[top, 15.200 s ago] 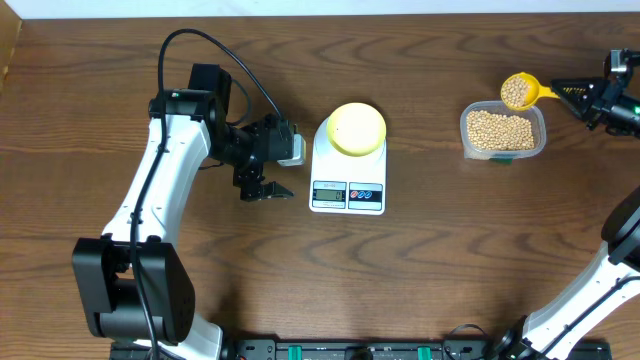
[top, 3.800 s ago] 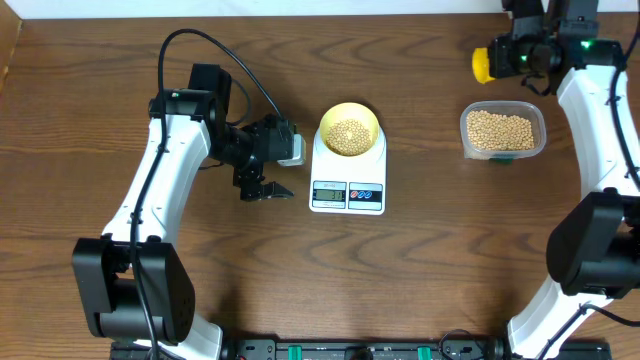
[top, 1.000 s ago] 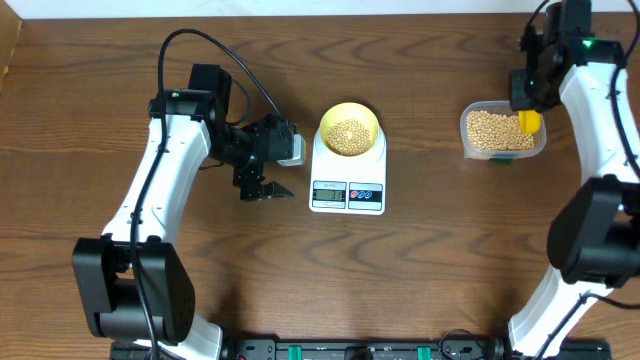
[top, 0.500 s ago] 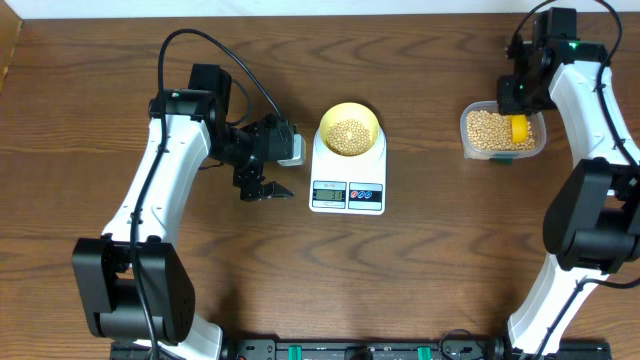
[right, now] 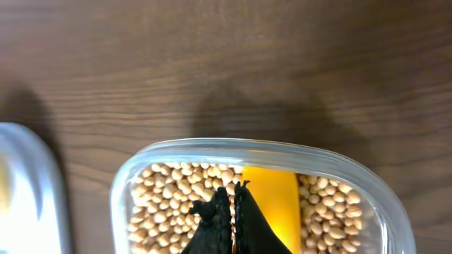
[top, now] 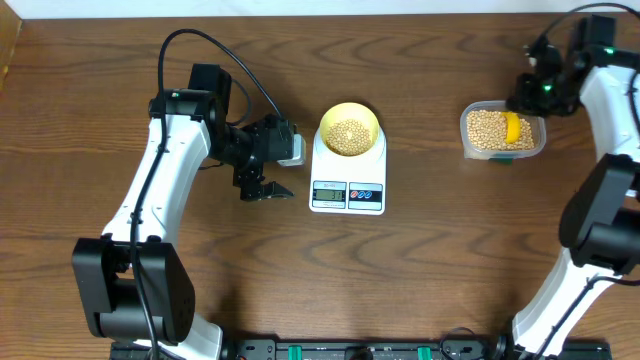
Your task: Scoop item into bowl and weigh 50g on scale
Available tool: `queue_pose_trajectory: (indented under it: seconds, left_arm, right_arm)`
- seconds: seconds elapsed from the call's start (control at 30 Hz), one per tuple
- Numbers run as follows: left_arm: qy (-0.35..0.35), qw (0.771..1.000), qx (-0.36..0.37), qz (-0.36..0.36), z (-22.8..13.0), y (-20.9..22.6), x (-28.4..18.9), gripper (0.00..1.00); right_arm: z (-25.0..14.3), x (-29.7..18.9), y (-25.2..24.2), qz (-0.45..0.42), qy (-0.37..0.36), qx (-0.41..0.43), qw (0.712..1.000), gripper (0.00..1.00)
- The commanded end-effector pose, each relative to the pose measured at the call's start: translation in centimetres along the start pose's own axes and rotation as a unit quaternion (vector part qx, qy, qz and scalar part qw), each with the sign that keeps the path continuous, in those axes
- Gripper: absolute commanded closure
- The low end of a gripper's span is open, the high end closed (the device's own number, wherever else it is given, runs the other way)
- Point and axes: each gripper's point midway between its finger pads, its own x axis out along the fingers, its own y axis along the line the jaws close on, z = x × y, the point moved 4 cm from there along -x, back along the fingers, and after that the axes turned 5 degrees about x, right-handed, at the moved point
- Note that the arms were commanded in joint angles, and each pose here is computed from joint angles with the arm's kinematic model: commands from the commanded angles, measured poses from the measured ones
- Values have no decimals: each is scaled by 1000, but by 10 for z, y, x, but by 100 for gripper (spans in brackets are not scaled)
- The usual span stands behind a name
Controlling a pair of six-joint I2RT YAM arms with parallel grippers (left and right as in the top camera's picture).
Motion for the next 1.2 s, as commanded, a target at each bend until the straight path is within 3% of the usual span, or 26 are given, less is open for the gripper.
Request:
queue_pose_trajectory:
  seconds: [0.0,0.3,0.63,1.17]
  left_arm:
    - [-3,1000,0,-5,-1,-3,1,3]
    - [-3,1000,0,-5,-1,-3,1,2]
    - [-3,1000,0,-5,-1,-3,1,2]
    - [-3,1000,0,-5,-1,-3,1,2]
  right_arm:
    - [1,-8,11,121,-7,27,992,99]
    - [-4,-29,-17,132,-12,75,988,99]
    - [2,-56,-21,82,-43,60,994,99]
    - [4,-63,-30,93,-57,73,991,99]
